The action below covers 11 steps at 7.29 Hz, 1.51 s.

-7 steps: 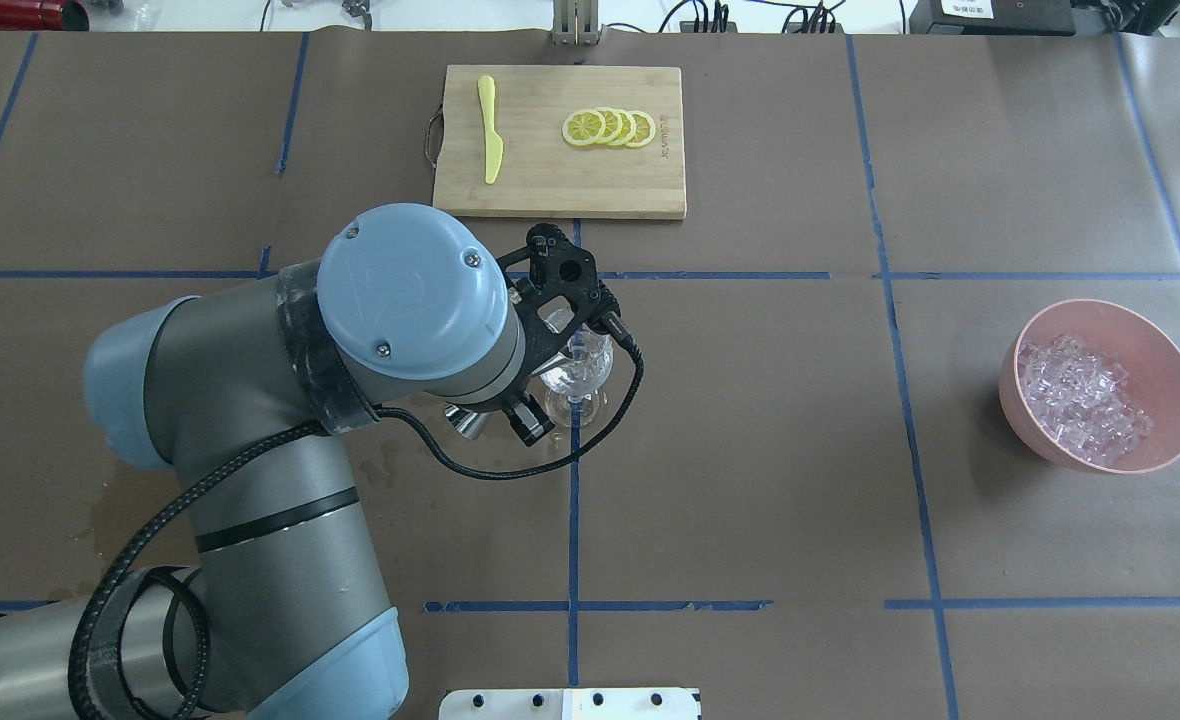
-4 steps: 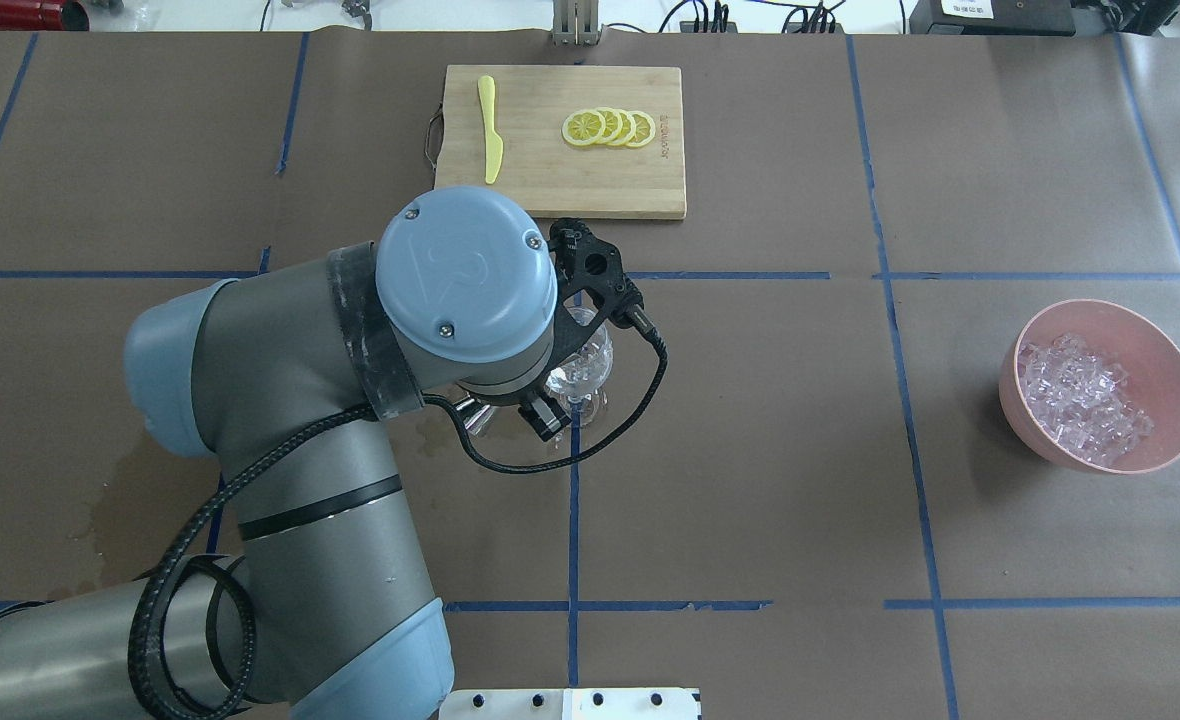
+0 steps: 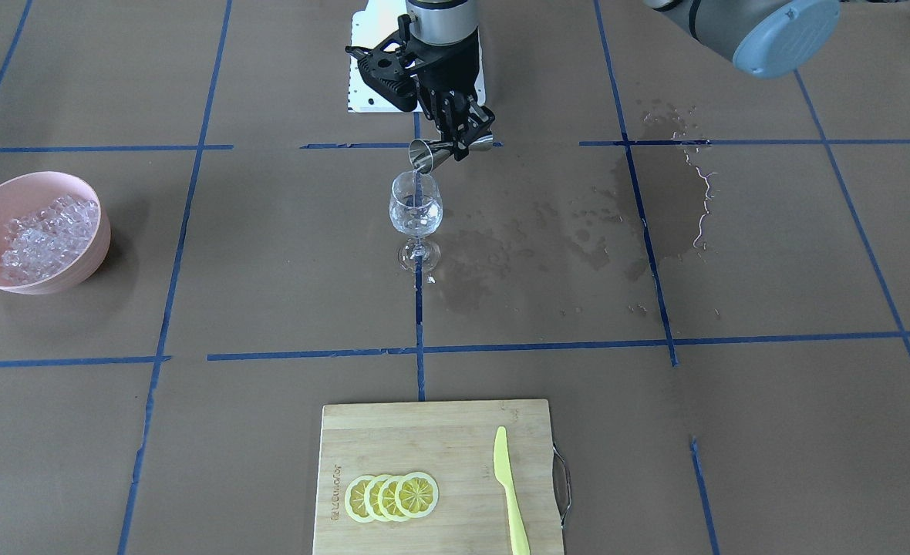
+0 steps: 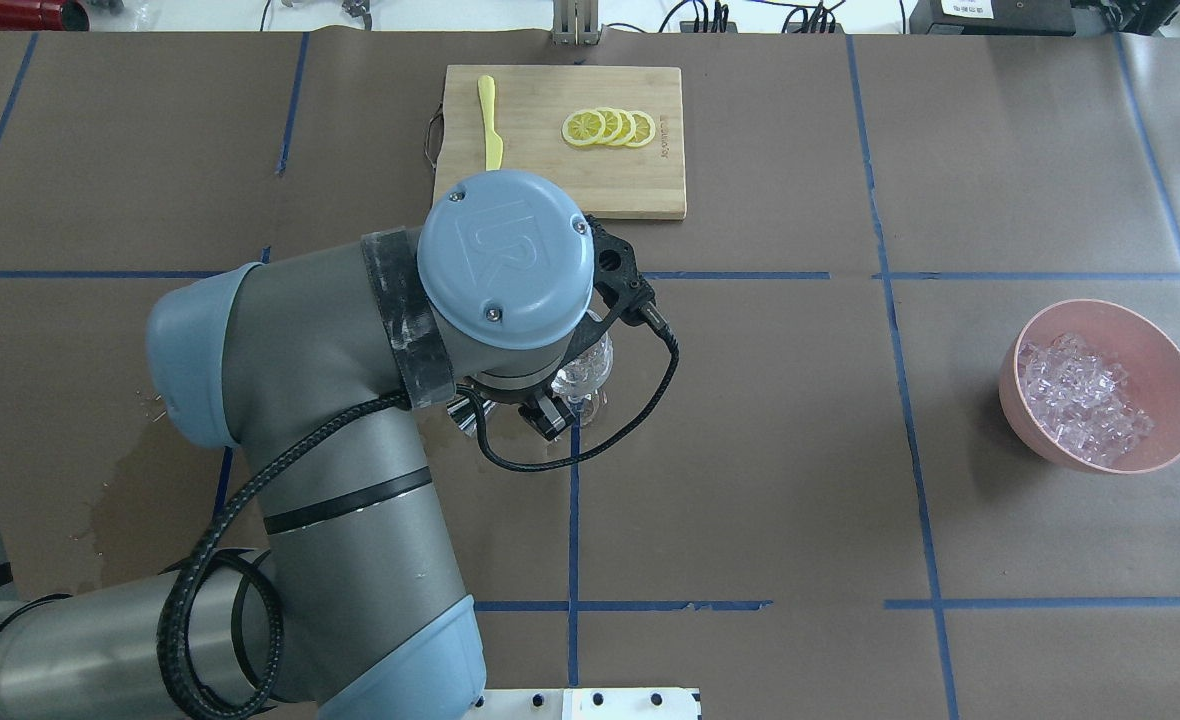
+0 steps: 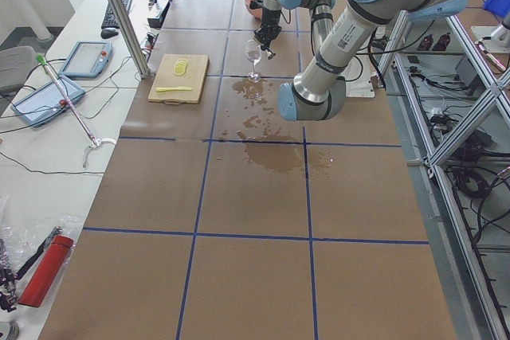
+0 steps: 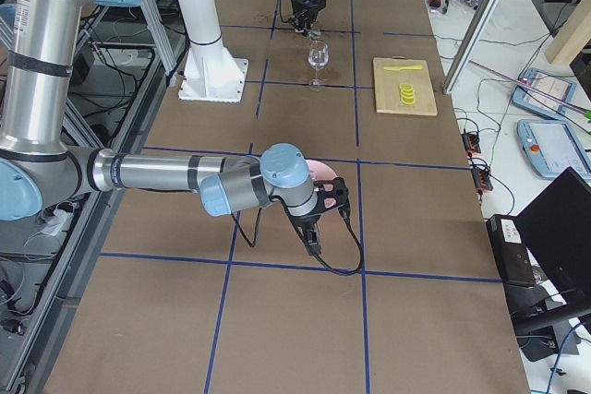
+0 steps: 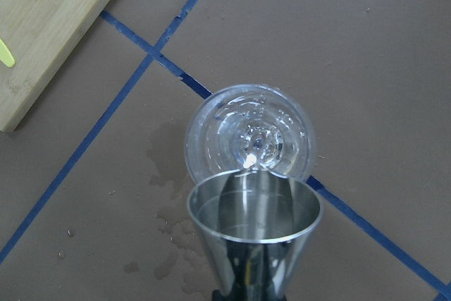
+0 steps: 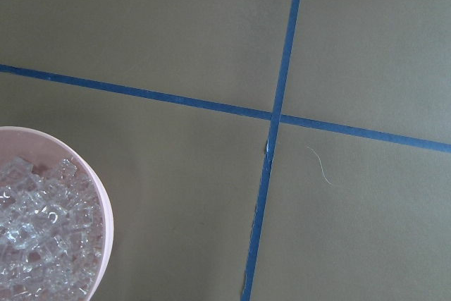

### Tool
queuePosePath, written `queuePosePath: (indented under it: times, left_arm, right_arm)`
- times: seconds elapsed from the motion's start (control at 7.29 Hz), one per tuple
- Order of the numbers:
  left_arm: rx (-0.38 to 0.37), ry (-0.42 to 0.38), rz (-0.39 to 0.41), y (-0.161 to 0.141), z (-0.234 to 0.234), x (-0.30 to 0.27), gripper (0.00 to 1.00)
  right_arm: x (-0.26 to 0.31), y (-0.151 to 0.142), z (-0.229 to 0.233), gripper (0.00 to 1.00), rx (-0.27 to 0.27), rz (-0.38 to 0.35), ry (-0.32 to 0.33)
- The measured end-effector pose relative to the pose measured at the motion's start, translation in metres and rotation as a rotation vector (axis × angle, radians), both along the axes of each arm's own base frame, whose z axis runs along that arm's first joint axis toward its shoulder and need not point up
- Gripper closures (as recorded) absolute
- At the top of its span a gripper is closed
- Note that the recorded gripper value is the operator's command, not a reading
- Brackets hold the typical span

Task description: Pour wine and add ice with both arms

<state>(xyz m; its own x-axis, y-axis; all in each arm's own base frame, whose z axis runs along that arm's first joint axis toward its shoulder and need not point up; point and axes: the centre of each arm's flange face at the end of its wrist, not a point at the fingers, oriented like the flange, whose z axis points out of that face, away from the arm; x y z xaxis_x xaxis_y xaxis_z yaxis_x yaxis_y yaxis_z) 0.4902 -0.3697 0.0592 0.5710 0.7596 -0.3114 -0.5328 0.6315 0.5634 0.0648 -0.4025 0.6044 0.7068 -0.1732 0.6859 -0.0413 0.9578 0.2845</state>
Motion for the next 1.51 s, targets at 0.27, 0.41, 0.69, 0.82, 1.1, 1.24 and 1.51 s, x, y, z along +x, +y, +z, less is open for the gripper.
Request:
queuePosePath:
  times: [0.27,0.41,0.69,0.82,1.1,1.24,1.51]
  left_arm:
    - [-0.018,-0.039,0.001,-0.003,-0.013,0.006,1.0]
    - [-0.029,-0.065,0.002,-0.005,-0.017,0.011,1.0]
    - [-0.051,-0.121,0.006,-0.009,-0.023,0.018,1.0]
    - [-0.06,-0.144,0.007,-0.01,-0.024,0.02,1.0]
    - [-0.074,-0.187,0.011,-0.012,-0.027,0.023,1.0]
    - [-0.075,-0.212,0.024,-0.013,-0.032,0.025,1.0]
    - [-0.074,-0.242,0.045,-0.015,-0.037,0.03,1.0]
  right_arm:
    - [0.0,0.0,0.0,0.0,0.0,-0.001,0.0]
    - [0.0,0.0,0.0,0.0,0.0,-0.001,0.0]
    - [0.0,0.0,0.0,0.0,0.0,-0.001,0.0]
    - [0.0,0.0,0.0,0.0,0.001,-0.001,0.0]
    - [0.0,0.0,-0.001,0.0,0.001,0.0,0.0]
    - [0.0,0.0,-0.001,0.0,0.002,-0.001,0.0]
    - [0.0,0.0,-0.001,0.0,0.002,-0.001,0.0]
